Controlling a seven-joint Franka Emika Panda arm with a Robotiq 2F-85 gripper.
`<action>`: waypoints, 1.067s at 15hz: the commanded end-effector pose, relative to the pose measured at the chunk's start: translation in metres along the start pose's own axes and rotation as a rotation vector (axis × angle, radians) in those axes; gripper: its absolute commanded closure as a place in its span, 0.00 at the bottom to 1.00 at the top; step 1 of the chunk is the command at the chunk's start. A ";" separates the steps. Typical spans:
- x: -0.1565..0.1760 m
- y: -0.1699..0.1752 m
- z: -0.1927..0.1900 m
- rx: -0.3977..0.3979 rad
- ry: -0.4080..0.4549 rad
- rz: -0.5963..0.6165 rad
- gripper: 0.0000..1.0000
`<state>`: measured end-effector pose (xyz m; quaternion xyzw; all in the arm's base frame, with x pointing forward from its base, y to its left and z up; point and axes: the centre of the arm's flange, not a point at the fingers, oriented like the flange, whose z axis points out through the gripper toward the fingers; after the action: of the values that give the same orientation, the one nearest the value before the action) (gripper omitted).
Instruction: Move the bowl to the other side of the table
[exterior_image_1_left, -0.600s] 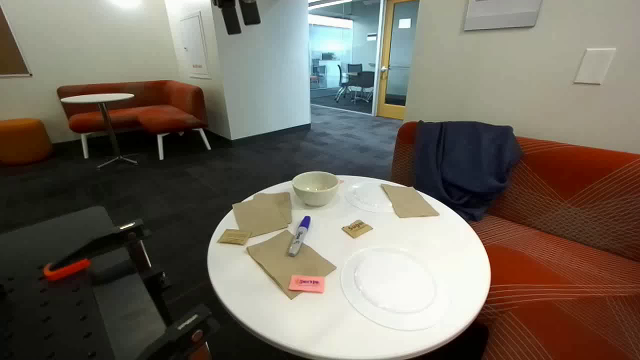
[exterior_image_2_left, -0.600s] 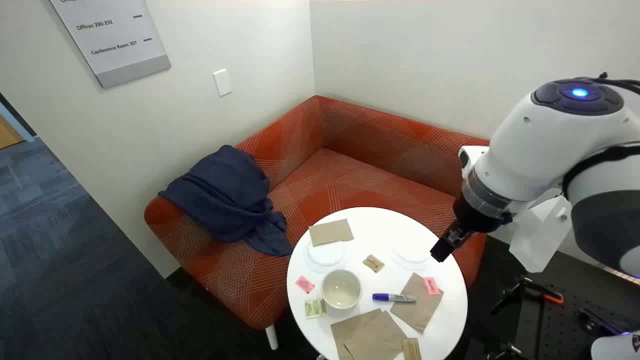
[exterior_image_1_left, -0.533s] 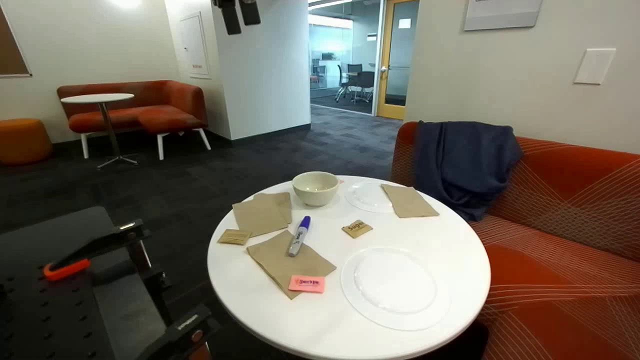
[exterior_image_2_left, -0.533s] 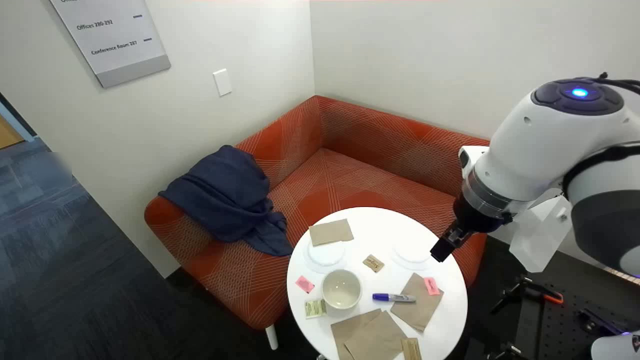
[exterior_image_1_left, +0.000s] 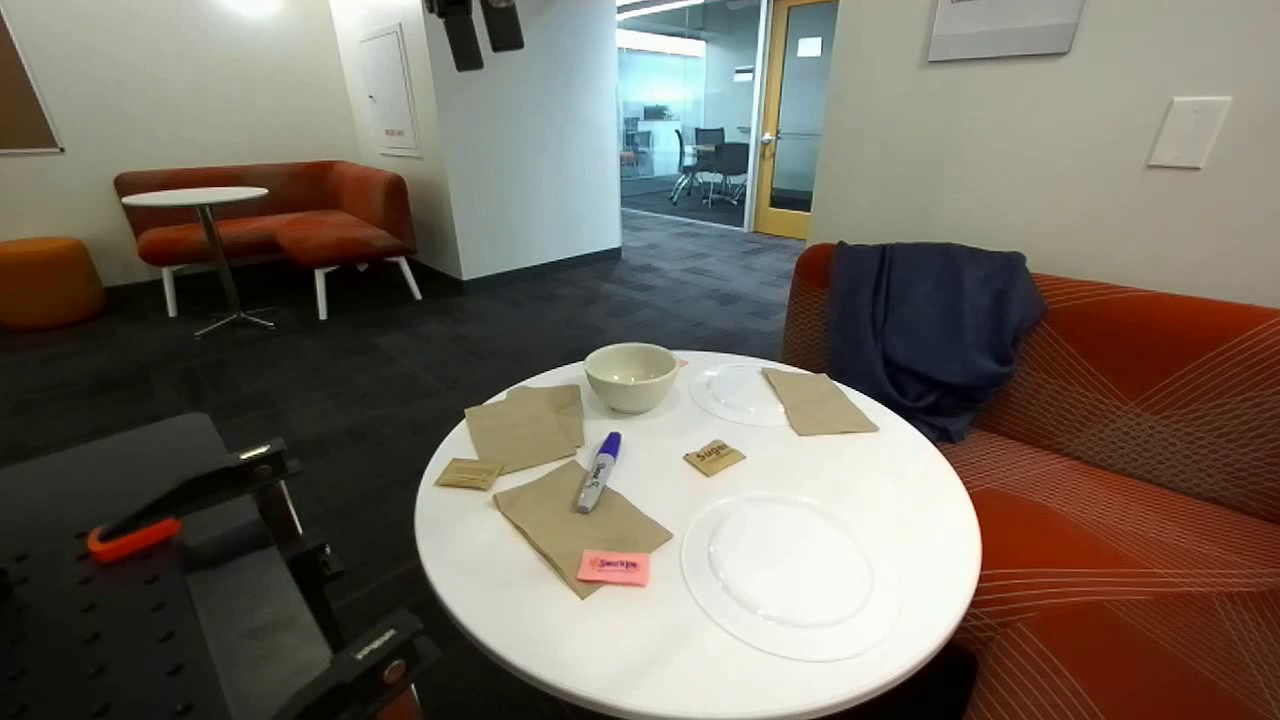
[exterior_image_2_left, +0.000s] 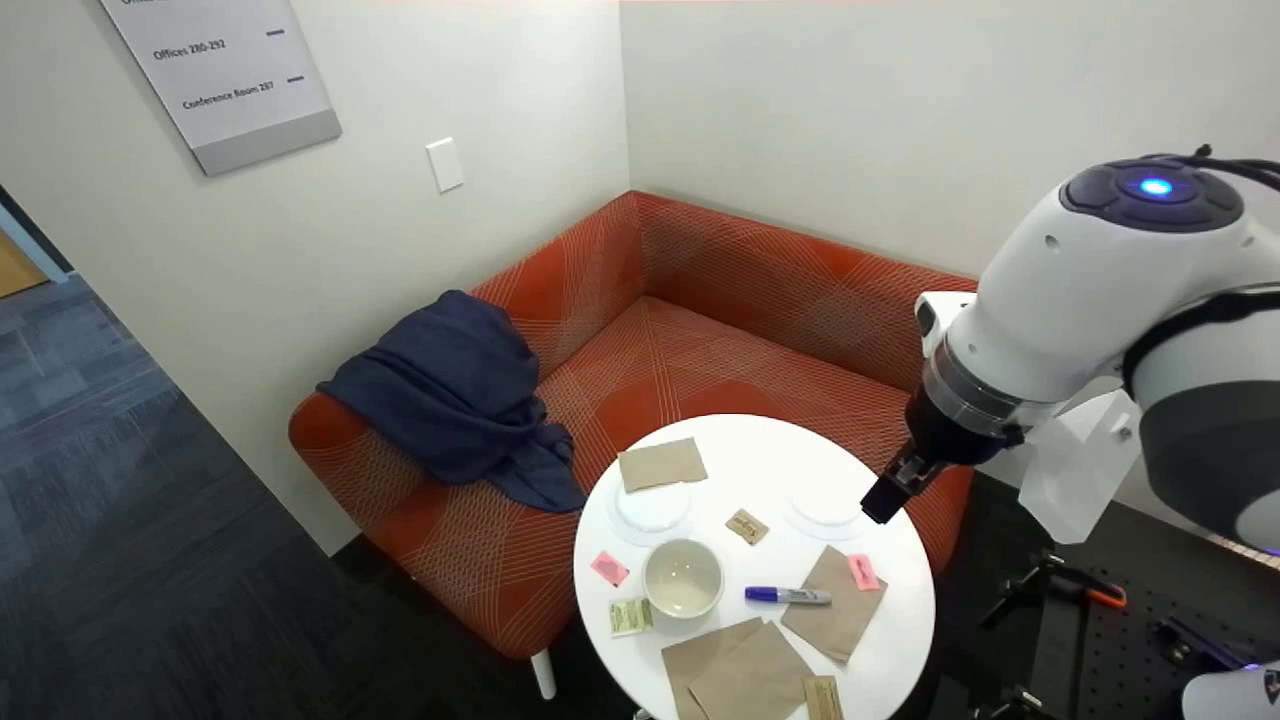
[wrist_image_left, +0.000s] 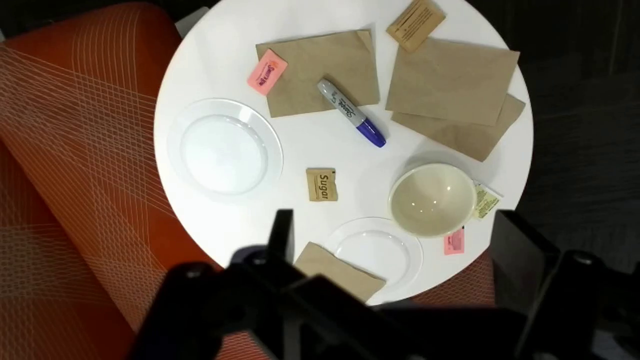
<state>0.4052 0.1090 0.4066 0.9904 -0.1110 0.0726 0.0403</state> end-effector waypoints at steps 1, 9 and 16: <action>0.019 -0.001 0.013 0.017 0.019 -0.052 0.00; 0.066 -0.002 0.061 0.104 0.007 -0.131 0.00; 0.100 -0.018 0.116 0.119 -0.062 -0.175 0.00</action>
<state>0.4929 0.0915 0.3237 0.9982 -0.0298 0.0527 -0.0024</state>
